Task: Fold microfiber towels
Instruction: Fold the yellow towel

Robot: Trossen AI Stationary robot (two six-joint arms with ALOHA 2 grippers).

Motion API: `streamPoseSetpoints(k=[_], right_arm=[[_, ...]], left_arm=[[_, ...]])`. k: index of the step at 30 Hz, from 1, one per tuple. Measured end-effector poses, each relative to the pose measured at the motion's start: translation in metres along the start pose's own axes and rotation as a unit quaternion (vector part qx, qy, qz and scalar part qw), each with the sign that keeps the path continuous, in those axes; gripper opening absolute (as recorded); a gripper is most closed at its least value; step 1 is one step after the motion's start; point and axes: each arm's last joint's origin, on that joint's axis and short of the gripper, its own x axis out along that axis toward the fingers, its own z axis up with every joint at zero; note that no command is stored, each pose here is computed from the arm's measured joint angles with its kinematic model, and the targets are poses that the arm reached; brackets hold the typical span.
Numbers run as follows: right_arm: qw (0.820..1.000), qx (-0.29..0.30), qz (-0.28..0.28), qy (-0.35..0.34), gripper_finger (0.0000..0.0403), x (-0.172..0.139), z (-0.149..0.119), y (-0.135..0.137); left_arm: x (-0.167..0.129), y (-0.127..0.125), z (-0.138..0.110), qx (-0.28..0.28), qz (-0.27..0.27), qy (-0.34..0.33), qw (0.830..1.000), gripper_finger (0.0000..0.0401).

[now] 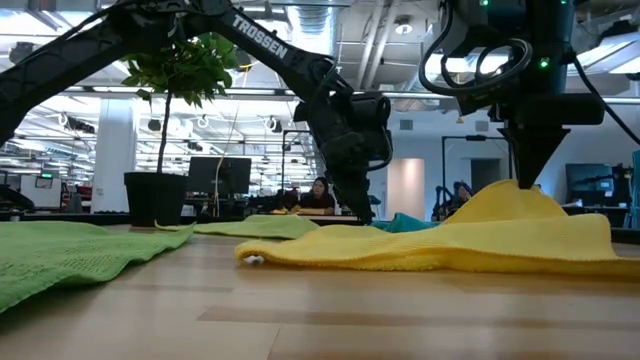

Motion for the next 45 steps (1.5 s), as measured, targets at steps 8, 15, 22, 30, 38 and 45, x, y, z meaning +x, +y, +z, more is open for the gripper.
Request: streamPoseSetpoints(k=[8,15,22,30,38,45], right_arm=[[1.000,0.000,0.000,0.000,0.0012,0.000,0.000,0.000],[1.000,0.000,0.000,0.000,0.0012,0.000,0.000,0.000],[1.000,-0.001,-0.001,0.003,0.0012,0.000,-0.001,0.000],[1.000,-0.001,-0.002,0.006,0.0012,0.000,-0.001,-0.001],[1.000,0.003,-0.002,0.006,0.0012,0.000,-0.001,0.000],[1.000,0.003,-0.002,0.006,0.0012,0.000,-0.001,0.000]], left_arm=[[0.004,-0.005,0.006,0.024,0.042,0.003,0.999,0.0132],[0.021,-0.003,-0.001,0.017,0.020,0.020,0.999,0.0132],[0.016,-0.005,-0.001,0.016,0.019,0.026,0.999,0.0132],[-0.005,-0.013,-0.005,0.023,-0.010,0.078,0.997,0.0104],[-0.005,-0.014,-0.006,0.024,-0.013,0.084,0.996,0.0052],[-0.004,-0.017,-0.005,0.037,-0.015,0.084,0.996,0.0017]])
